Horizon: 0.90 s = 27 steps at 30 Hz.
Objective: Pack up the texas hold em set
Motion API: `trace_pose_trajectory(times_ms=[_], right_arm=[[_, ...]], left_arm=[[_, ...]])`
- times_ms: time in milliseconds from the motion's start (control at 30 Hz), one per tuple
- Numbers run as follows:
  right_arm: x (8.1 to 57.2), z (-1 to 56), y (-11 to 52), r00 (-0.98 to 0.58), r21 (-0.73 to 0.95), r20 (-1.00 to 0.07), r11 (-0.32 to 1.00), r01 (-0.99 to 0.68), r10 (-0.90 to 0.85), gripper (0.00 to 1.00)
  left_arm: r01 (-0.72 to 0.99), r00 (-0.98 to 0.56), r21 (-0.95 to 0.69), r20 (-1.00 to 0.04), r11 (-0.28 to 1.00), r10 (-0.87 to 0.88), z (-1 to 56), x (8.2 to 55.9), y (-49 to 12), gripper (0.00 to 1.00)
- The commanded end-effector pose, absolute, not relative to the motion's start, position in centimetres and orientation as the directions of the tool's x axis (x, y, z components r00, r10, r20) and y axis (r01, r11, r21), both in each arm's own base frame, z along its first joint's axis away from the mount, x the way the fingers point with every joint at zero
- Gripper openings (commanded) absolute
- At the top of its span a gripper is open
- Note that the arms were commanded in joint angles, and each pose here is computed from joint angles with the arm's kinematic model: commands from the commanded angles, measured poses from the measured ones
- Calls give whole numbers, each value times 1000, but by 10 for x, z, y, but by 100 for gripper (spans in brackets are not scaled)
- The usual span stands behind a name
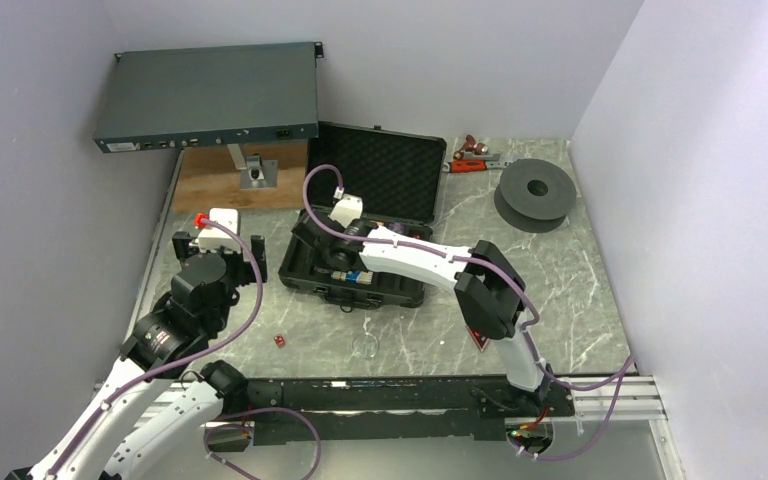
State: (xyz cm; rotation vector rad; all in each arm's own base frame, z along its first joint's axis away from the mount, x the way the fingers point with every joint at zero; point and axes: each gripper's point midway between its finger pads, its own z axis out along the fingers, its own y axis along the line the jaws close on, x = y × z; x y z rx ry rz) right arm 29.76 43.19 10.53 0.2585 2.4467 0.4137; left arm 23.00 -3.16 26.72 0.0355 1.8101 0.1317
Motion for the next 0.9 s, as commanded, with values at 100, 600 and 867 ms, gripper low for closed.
trace_pose_trajectory(times_ms=[100, 600, 867], right_arm=[[324, 132, 446, -734, 445, -581, 892, 76, 352, 7], [332, 140, 448, -747, 505, -556, 862, 45, 365, 87], [325, 177, 461, -740, 534, -620, 831, -157, 259, 81]], left_arm=[[-74, -212, 95, -974, 993, 77, 275, 232, -28, 100], [-70, -214, 96, -974, 993, 79, 274, 233, -29, 100], [-73, -215, 96, -973, 993, 78, 275, 233, -28, 100]])
